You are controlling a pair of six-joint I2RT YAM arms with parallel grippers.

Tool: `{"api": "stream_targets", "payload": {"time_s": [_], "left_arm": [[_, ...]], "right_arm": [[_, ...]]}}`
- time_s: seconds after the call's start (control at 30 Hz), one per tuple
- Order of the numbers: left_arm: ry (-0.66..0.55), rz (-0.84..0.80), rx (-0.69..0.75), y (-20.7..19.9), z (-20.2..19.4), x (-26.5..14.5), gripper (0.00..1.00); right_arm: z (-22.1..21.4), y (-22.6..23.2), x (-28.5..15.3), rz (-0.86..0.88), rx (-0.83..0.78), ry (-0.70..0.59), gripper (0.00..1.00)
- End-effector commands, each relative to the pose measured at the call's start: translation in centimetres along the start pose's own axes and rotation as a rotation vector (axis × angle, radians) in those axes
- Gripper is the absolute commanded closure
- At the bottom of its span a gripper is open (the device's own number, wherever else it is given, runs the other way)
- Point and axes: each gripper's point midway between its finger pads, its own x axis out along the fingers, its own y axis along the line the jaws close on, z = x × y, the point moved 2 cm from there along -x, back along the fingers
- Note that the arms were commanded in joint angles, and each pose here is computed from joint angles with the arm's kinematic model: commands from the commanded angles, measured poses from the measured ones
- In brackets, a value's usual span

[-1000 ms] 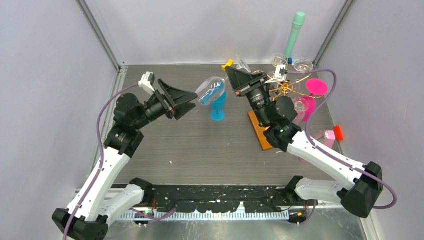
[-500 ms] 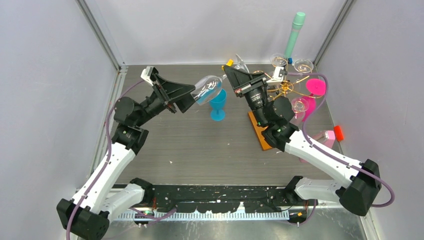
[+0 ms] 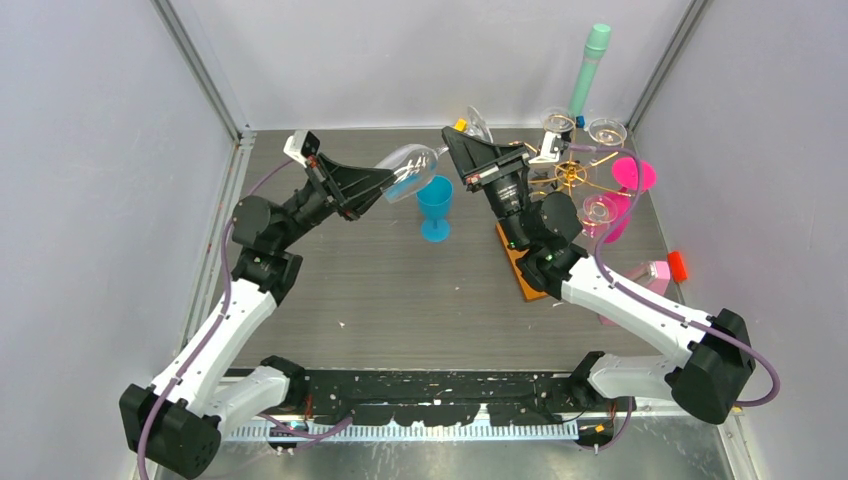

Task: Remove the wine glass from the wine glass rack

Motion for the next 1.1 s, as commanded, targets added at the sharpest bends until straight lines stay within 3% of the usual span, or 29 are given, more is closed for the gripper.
{"api": "stream_targets", "payload": {"time_s": [0.0, 0.07, 0.3, 0.5, 0.73, 0.97, 1.07], "left_arm": [[0.002, -0.074, 0.075, -2.0, -0.4, -0.3, 1.00], [-0.002, -0.056, 0.083, -1.6, -0.3, -0.2, 1.00], [-0.032, -0.013, 0.162, -1.0, 0.7, 0.1, 1.00], [-0.079, 0.035, 0.263, -1.2, 2.8, 0.0, 1.00], [-0.159, 0.188, 0.465, -1.2, 5.6, -0.7, 1.00], [-0.177, 0.741, 0.681, 5.0, 9.3, -4.5, 1.00], [-0.108, 0.932, 0.705, 8.1, 10.2, -6.4, 1.00]], "right_arm": [[0.5, 2.1, -0.4, 0.065, -0.003, -0.002, 1.00], [0.1, 2.2, -0.3, 0.051, -0.031, 0.027, 0.98], [-0.8, 2.4, -0.5, 0.070, -0.057, 0.087, 0.59], [-1.2, 2.6, -0.2, 0.079, -0.093, 0.116, 0.37], [-1.8, 1.2, -0.4, 0.007, -0.146, 0.160, 0.32], [-2.8, 0.4, -1.0, -0.047, -0.239, 0.259, 0.33], [-2.6, 0.7, -0.9, -0.080, -0.353, 0.302, 0.37]]}}
